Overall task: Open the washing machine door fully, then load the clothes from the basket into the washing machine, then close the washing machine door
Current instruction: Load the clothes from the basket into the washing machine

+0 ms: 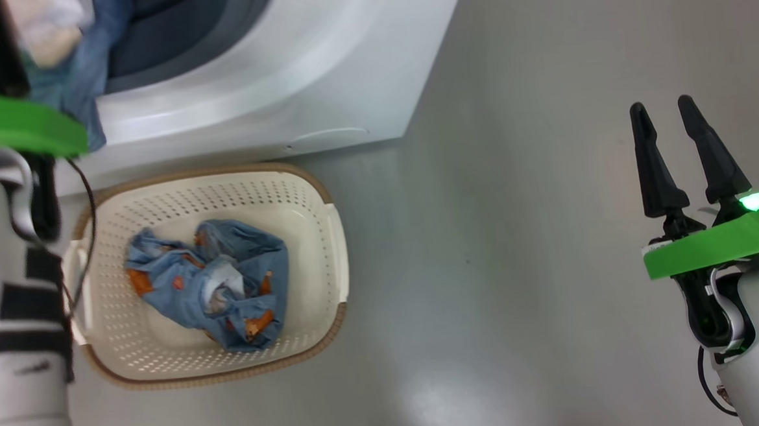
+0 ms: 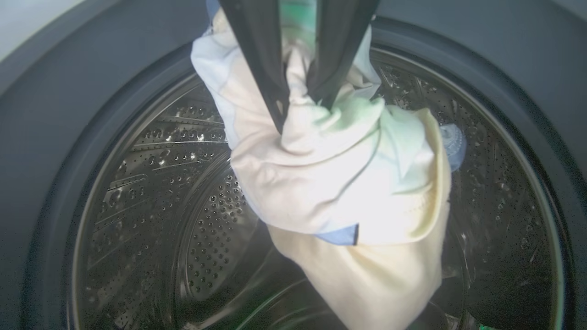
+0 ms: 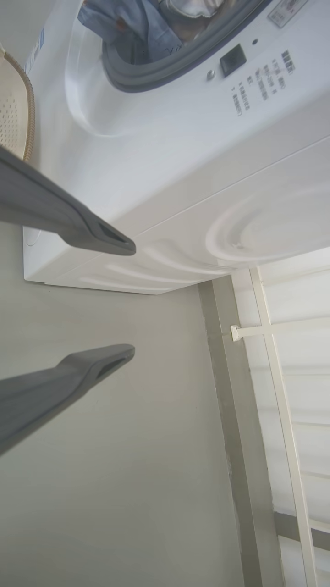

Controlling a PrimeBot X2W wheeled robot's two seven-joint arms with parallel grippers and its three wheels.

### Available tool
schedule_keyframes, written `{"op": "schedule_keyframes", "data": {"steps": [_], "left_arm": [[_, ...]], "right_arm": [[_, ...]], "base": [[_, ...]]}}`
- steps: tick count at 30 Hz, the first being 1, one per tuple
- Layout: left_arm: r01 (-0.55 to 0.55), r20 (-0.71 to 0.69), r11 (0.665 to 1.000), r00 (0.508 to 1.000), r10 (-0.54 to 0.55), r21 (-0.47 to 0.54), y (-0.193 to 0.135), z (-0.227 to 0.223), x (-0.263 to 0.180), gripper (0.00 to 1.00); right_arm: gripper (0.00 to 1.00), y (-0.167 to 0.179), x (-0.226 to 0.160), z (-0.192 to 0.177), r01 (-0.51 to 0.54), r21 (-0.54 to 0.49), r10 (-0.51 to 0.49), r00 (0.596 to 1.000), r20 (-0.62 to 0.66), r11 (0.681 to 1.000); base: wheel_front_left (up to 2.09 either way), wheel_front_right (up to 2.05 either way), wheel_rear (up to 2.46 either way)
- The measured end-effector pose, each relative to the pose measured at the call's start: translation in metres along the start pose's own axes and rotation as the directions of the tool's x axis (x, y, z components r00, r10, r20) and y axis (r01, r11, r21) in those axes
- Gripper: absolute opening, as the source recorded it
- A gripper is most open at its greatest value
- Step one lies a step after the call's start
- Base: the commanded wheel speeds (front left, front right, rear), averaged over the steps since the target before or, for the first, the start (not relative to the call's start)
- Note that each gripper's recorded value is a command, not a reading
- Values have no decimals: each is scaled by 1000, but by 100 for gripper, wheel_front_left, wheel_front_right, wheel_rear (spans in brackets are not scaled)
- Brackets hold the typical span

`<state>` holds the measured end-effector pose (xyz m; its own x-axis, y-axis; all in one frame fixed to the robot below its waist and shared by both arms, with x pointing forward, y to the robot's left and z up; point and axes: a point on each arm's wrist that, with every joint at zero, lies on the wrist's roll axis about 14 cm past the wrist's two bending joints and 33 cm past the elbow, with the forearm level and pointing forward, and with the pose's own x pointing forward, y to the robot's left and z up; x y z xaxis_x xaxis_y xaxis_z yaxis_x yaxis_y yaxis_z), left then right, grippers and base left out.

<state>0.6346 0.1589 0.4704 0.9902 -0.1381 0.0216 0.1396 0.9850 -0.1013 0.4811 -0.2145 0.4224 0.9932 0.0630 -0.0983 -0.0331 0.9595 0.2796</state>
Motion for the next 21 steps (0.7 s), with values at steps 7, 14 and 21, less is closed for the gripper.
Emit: {"op": "schedule_keyframes", "data": {"steps": [7,14,21], "left_arm": [[5,-39,1000,999,-5,4,-1,-14,38,0],[-4,-11,1000,1000,4,26,1,-9,69,0],[-27,90,998,996,21,62,0,12,89,0]], "right_arm": [[100,-13,1,-9,35,-7,-35,999,-19,999],[100,-21,2,-17,57,-10,-58,998,-36,998],[100,-32,-1,-20,87,-21,-88,995,-46,996]], "base": [[0,0,0],[0,0,0],[0,0,0]]}}
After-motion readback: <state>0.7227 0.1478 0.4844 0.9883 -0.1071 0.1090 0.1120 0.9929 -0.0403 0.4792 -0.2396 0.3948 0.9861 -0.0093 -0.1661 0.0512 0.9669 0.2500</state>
